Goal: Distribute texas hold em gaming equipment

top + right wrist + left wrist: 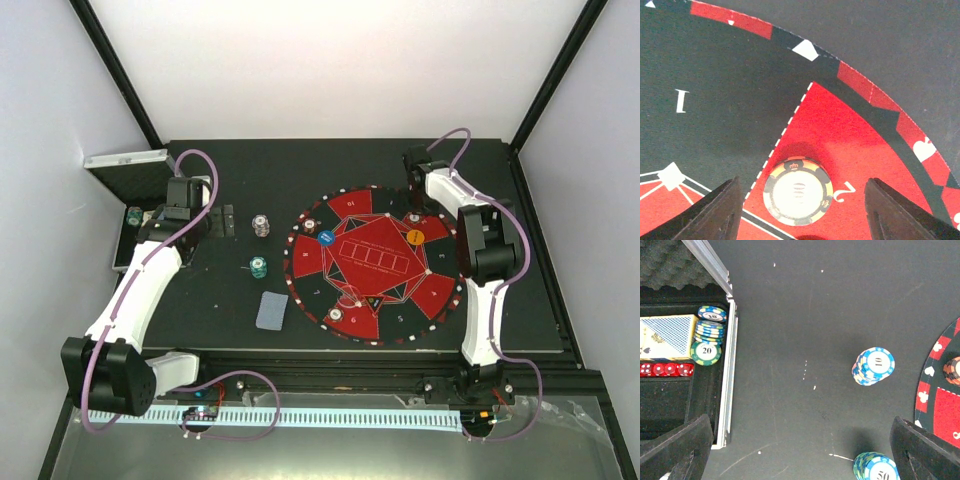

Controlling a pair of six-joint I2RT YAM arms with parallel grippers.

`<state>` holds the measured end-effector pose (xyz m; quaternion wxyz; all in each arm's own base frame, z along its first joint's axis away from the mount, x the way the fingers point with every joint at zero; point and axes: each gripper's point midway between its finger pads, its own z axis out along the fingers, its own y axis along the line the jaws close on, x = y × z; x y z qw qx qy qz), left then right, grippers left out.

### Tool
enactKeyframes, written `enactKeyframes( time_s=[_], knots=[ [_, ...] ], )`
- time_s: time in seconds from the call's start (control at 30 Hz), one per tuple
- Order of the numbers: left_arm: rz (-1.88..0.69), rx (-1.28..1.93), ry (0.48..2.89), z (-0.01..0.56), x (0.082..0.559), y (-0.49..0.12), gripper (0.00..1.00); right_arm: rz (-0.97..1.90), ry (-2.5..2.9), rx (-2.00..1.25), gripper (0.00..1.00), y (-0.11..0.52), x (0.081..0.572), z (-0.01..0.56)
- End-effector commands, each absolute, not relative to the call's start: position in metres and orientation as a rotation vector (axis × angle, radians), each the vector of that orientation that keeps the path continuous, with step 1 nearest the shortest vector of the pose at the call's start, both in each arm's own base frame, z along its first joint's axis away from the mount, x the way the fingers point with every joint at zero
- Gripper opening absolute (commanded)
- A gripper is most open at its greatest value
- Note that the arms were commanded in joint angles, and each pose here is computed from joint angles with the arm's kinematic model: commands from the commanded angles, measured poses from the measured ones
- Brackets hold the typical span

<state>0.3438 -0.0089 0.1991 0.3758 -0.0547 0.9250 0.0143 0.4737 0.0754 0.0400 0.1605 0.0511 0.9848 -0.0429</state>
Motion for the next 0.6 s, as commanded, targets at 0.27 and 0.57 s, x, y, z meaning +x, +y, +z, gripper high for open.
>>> enactKeyframes(
  time_s=[0.27, 0.57],
  knots=[
    [-0.146, -0.066, 2.519, 0.173, 0.330, -0.058, 0.96, 0.058, 2.660, 0.125, 0.78, 0.082, 0.444, 0.120],
    [-0.210, -0.047, 2.676, 0.112, 0.305, -0.113, 0.92, 0.169, 2.605, 0.101, 0.84, 0.080, 0.381, 0.143]
  ],
)
